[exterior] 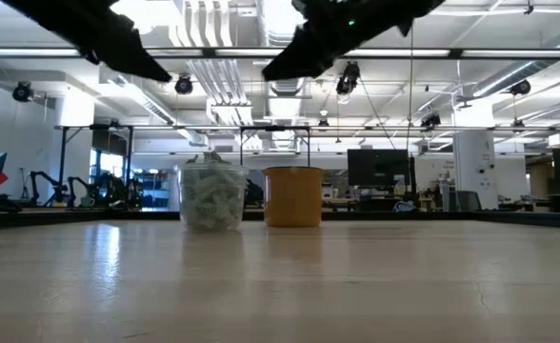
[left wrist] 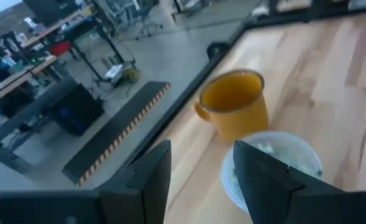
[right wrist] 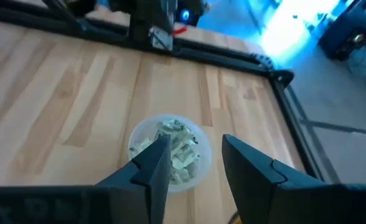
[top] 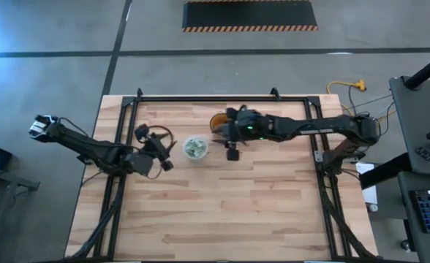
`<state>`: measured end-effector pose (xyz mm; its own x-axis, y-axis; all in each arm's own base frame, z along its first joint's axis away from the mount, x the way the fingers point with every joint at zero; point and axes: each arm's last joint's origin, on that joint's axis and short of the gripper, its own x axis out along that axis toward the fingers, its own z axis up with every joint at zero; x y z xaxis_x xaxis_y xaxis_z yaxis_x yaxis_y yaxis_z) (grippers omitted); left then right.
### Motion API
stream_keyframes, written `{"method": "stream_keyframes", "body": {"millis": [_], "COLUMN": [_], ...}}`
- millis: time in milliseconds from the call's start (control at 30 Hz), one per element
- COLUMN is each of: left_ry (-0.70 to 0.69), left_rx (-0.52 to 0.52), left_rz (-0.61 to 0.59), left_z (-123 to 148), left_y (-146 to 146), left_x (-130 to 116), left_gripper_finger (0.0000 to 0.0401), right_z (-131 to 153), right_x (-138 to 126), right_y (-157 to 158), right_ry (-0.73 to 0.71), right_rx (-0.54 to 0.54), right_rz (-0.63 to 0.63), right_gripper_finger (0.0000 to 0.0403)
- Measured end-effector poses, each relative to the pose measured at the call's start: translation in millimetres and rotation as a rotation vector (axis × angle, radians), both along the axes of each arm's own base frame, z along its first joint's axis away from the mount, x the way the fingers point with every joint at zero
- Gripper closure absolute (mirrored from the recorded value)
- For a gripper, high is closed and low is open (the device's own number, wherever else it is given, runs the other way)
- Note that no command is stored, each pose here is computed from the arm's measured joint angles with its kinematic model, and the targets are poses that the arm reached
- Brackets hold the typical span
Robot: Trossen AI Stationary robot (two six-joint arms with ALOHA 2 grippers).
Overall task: Pick and place Stevia / Truvia into bins
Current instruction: Return to Home Position
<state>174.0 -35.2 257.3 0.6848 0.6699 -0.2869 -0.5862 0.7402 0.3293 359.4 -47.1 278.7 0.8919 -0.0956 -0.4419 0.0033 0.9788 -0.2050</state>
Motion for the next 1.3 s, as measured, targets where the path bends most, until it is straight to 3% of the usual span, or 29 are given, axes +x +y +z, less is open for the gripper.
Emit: {"method": "stream_keyframes", "body": {"millis": [133, 233, 433, 633, 800, 933, 1133, 1300], "left_ry": [-0.064, -0.134, -0.282, -0.354, -0.471, -0.503, -0.48, -0.515], "left_rx": [-0.004, -0.017, 0.045, 0.072, 0.078, 0.05, 0.003, -0.014], "left_rz": [-0.034, -0.139, -0.363, -0.51, -0.554, -0.631, -0.613, -0.738], "left_z": [12.5, 16.2, 3.5, -14.7, -18.0, -22.1, -21.6, -20.3], "left_y": [5.2, 7.6, 11.0, 15.7, 21.2, 22.1, 21.6, 19.2], "left_x": [-15.8, -27.0, -47.8, -69.9, -89.2, -98.2, -94.6, -97.8], "left_gripper_finger": [0.0243, 0.0243, 0.0243, 0.0243, 0.0243, 0.0243, 0.0243, 0.0243], "right_z": [11.2, 14.8, 15.4, 6.4, -0.6, -5.1, -10.6, -13.4], "right_x": [-38.6, -71.6, -134.2, -174.9, -192.5, -200.1, -206.2, -210.6], "right_y": [-0.9, -1.0, 7.5, 14.7, 19.3, 15.3, 5.3, -1.0], "right_ry": [-0.14, -0.246, -0.404, -0.488, -0.515, -0.506, -0.499, -0.488], "right_rx": [-0.011, -0.005, -0.041, -0.064, -0.077, -0.06, -0.006, 0.025], "right_rz": [-0.022, -0.048, -0.049, -0.018, 0.152, 0.163, 0.196, 0.29], "right_gripper_finger": [0.0266, 0.0263, 0.0263, 0.0271, 0.0272, 0.0269, 0.0273, 0.0275]}}
